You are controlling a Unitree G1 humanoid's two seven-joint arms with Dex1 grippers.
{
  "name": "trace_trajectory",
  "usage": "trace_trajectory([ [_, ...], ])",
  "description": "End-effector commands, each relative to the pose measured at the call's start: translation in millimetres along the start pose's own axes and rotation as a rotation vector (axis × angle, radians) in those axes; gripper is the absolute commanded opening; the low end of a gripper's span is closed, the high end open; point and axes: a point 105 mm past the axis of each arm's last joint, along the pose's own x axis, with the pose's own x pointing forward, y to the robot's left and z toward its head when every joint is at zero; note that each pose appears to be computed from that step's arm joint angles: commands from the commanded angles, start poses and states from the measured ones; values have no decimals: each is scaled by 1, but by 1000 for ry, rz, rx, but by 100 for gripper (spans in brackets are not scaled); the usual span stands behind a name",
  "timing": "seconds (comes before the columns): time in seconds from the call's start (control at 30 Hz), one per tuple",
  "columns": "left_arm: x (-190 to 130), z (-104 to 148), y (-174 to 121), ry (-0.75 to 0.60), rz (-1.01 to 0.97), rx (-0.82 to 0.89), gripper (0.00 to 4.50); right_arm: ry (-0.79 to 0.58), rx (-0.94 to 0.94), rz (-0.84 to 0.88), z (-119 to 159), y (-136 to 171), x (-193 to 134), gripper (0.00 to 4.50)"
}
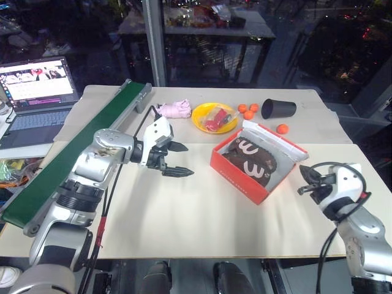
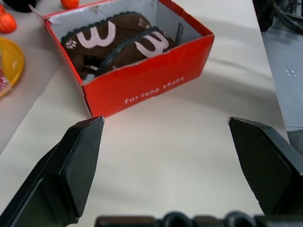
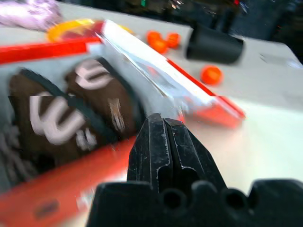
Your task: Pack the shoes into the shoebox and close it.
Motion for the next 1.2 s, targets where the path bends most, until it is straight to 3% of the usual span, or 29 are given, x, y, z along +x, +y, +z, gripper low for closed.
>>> trace_trajectory([
  [0.03,-4,12,1,-19,8,48,450,142,-95,52,-30,12,9,8],
  [0.2,-5,9,8,-15,13,49,450,124,-117,229,-28,64,39,8],
  [0.37,-3,10,12,-12,16,55,450,-36,-41,522,16,151,50,8],
  [0.47,-2,12,12,-13,14,59,450,-70,-17,615,30,171,39,8],
  [0.6,-3,15,9,-20,7,64,450,28,-29,594,13,155,26,8],
  [0.73,-1,15,6,-26,3,66,450,135,-50,438,-13,113,21,8],
  [0.87,2,16,5,-32,0,65,450,100,45,237,-16,75,28,8],
  [1.0,3,16,6,-33,1,66,450,60,89,135,-21,57,36,8],
  [1.2,4,18,7,-34,4,69,450,63,13,28,-39,31,66,8],
])
